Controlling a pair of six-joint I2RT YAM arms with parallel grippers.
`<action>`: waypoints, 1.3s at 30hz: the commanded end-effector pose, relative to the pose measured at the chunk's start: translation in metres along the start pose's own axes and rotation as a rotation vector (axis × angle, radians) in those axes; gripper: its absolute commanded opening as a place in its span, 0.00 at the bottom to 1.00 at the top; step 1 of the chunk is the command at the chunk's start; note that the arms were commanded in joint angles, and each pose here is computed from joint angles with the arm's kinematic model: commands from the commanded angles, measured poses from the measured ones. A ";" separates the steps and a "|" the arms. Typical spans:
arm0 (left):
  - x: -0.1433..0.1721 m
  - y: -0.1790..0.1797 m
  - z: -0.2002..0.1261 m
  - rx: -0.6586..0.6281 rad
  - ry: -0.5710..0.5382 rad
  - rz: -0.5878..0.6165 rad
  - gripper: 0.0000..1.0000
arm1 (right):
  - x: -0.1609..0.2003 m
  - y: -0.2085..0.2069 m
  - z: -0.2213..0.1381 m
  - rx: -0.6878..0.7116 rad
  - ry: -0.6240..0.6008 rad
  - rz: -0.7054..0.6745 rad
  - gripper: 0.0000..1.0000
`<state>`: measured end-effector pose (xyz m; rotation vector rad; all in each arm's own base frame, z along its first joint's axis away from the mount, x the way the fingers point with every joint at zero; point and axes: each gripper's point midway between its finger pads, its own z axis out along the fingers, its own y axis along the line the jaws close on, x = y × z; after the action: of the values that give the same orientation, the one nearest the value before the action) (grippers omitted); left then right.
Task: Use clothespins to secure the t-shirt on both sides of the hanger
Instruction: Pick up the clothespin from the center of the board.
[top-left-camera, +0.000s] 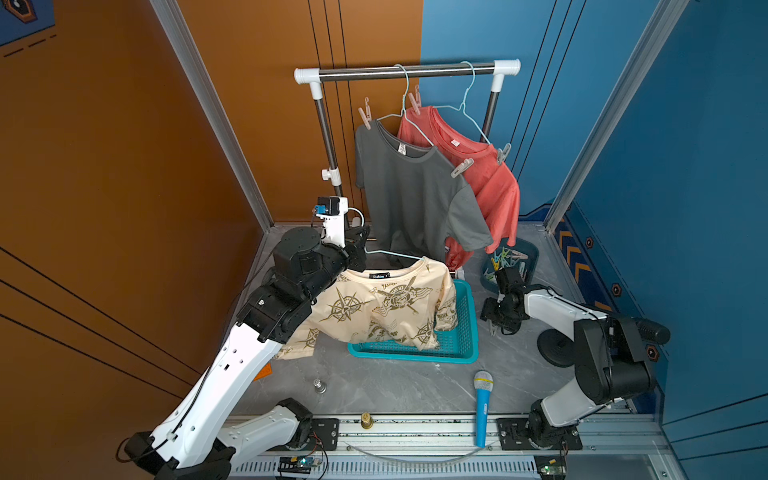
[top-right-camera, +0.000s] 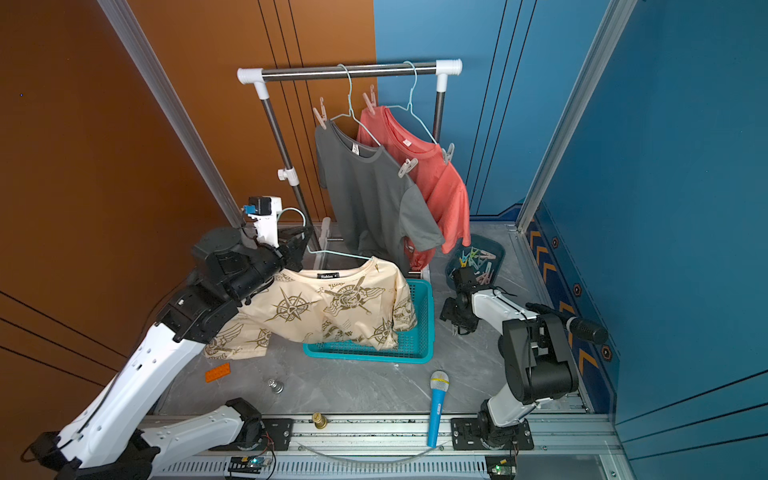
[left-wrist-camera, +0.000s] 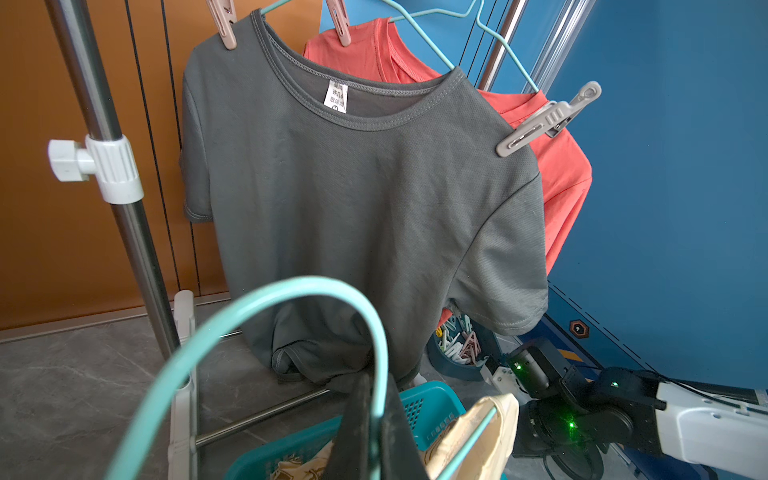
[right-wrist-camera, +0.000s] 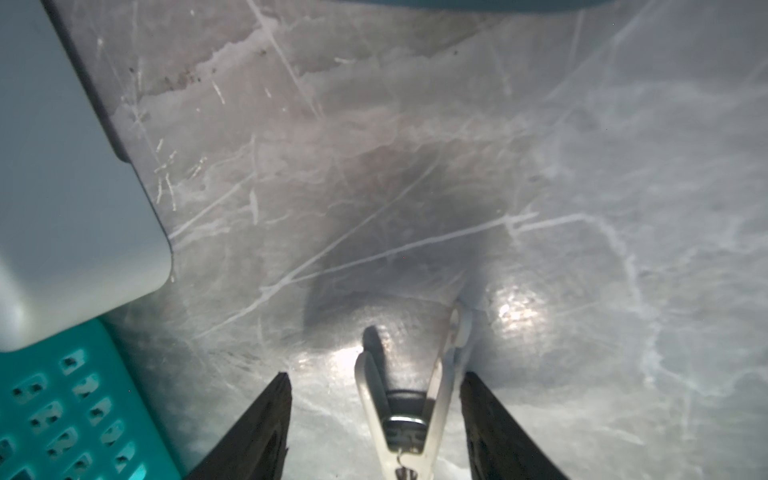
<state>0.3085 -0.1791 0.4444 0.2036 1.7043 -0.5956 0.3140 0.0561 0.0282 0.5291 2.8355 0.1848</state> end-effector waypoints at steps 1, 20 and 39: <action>-0.007 0.002 -0.004 0.002 -0.030 -0.009 0.05 | -0.005 -0.004 -0.004 0.033 0.001 -0.019 0.66; -0.006 0.004 -0.004 -0.004 -0.025 -0.008 0.05 | 0.002 -0.009 0.006 0.028 0.044 0.004 0.62; -0.008 0.004 -0.003 0.000 -0.030 -0.021 0.05 | 0.009 -0.014 0.010 0.011 0.071 0.006 0.44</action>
<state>0.3107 -0.1760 0.4440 0.1909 1.7064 -0.5911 0.3166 0.0467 0.0219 0.5455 2.8577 0.1884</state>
